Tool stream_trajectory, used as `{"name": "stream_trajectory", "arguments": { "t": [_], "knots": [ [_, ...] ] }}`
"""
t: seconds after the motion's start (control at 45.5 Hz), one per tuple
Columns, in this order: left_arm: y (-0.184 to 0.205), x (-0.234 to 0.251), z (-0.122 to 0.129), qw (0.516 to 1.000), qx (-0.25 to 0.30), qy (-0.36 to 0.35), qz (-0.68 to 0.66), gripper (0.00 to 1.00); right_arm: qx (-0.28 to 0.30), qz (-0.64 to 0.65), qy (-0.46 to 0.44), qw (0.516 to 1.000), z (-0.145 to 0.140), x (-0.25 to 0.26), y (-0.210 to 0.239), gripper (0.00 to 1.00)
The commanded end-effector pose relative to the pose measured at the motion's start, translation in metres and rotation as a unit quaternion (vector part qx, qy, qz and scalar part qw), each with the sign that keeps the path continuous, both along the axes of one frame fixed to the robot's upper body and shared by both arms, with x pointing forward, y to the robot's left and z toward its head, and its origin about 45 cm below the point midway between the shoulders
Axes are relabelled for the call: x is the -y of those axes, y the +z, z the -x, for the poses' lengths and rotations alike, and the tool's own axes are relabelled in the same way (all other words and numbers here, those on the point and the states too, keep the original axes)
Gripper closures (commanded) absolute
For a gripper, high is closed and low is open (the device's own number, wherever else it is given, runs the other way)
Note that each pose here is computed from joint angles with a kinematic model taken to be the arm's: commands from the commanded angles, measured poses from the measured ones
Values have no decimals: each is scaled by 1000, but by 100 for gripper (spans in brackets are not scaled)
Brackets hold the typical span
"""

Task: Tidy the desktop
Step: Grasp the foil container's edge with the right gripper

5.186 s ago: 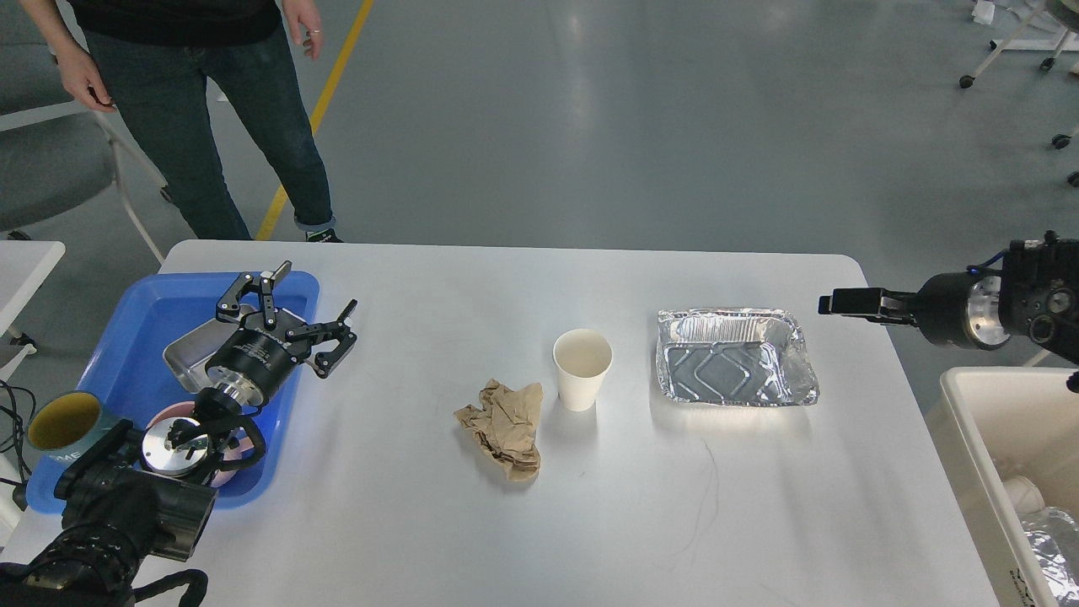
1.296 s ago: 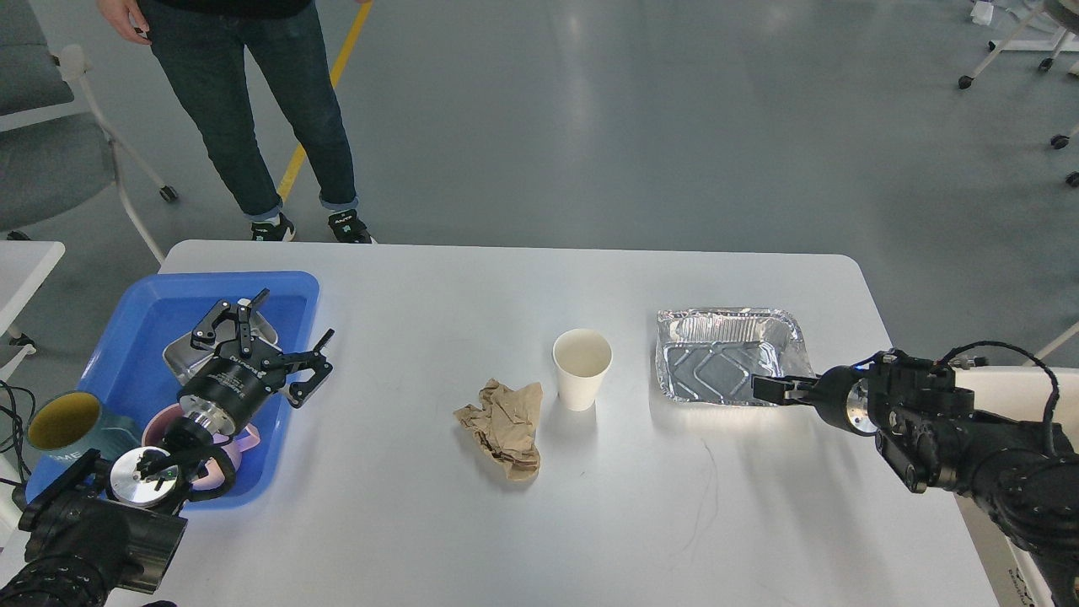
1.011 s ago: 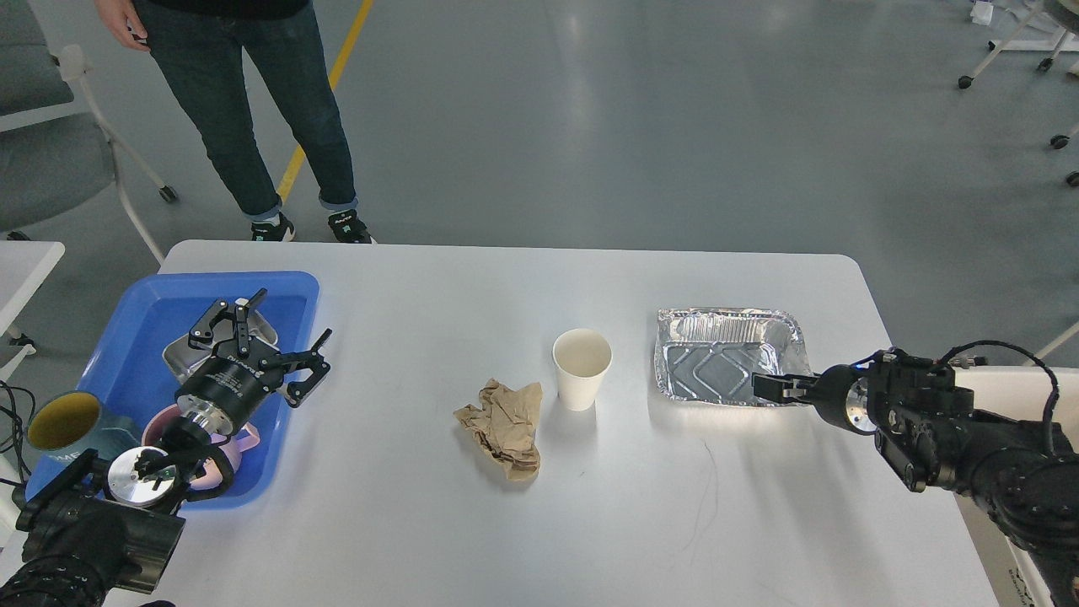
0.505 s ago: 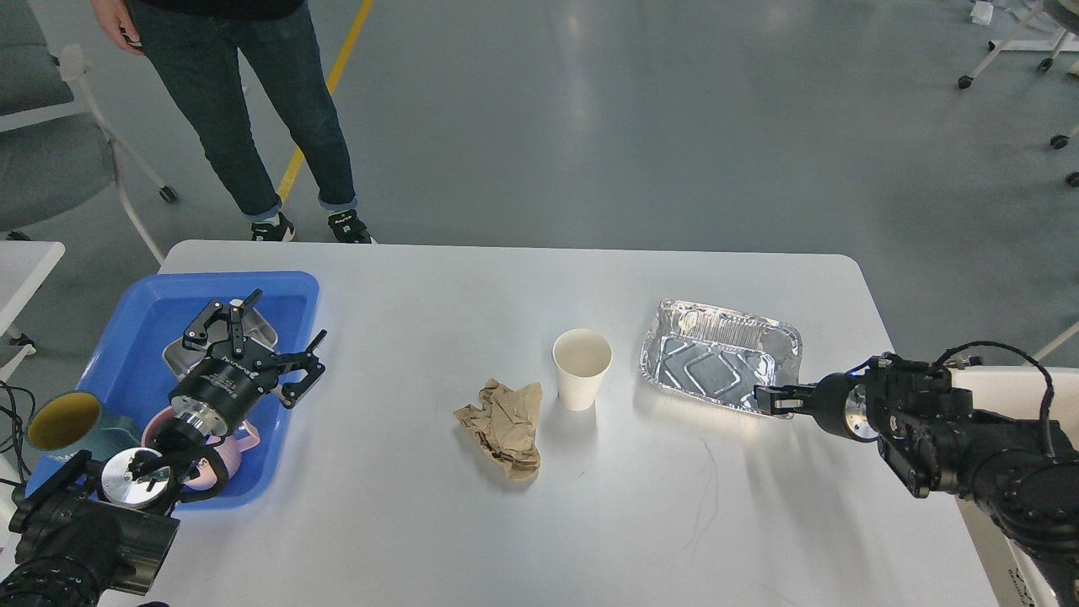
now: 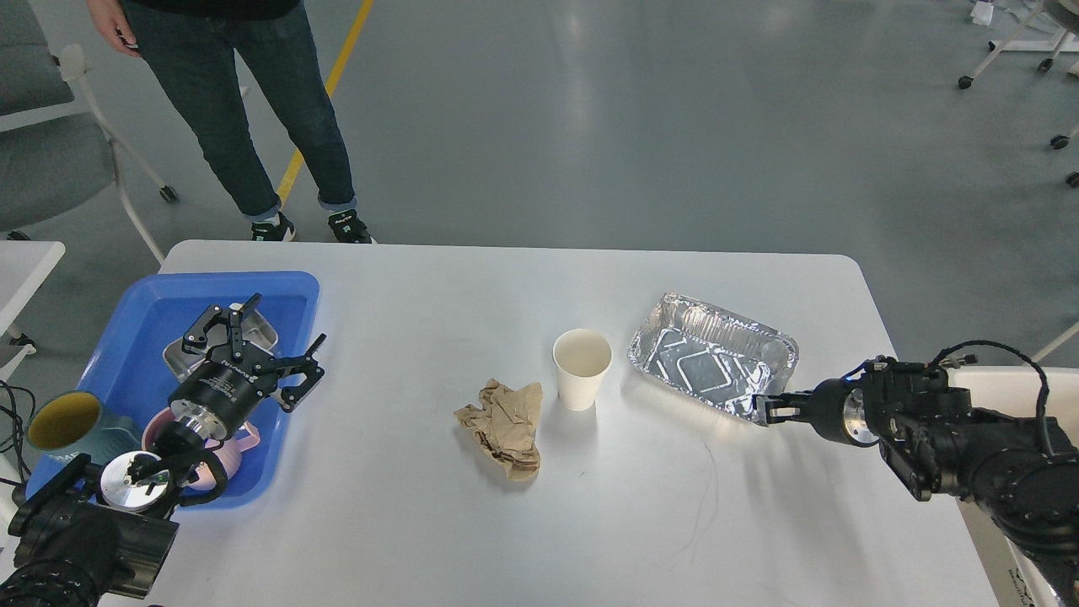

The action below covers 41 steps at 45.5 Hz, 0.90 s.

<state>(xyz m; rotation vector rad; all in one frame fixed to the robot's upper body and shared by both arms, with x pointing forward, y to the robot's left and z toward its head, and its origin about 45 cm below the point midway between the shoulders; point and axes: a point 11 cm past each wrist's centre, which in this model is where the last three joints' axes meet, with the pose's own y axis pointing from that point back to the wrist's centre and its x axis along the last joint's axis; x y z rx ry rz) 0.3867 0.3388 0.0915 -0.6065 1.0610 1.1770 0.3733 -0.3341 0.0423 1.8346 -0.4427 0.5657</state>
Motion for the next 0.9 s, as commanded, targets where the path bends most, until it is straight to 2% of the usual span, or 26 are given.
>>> {"name": "stream_trajectory", "arguments": {
  "t": [0.0, 0.417, 0.461, 0.505, 0.879],
  "knots": [
    [0, 0, 0, 1000, 0, 0, 0, 3, -1, 1, 2, 1000, 0, 1, 0, 76],
    [1, -1, -1, 1000, 2, 0, -1, 3, -13, -8, 38, 999, 8, -3, -3, 77],
    [1, -1, 0, 1000, 1, 0, -1, 3, -13, -10, 39, 999, 8, -4, -3, 81],
    [1, -1, -1, 1000, 2, 0, -1, 3, -12, -4, 35, 999, 8, 1, -2, 100],
    [1, -1, -1, 1000, 2, -1, -1, 3, -6, -8, 38, 999, 4, 1, 2, 100]
  ]
}}
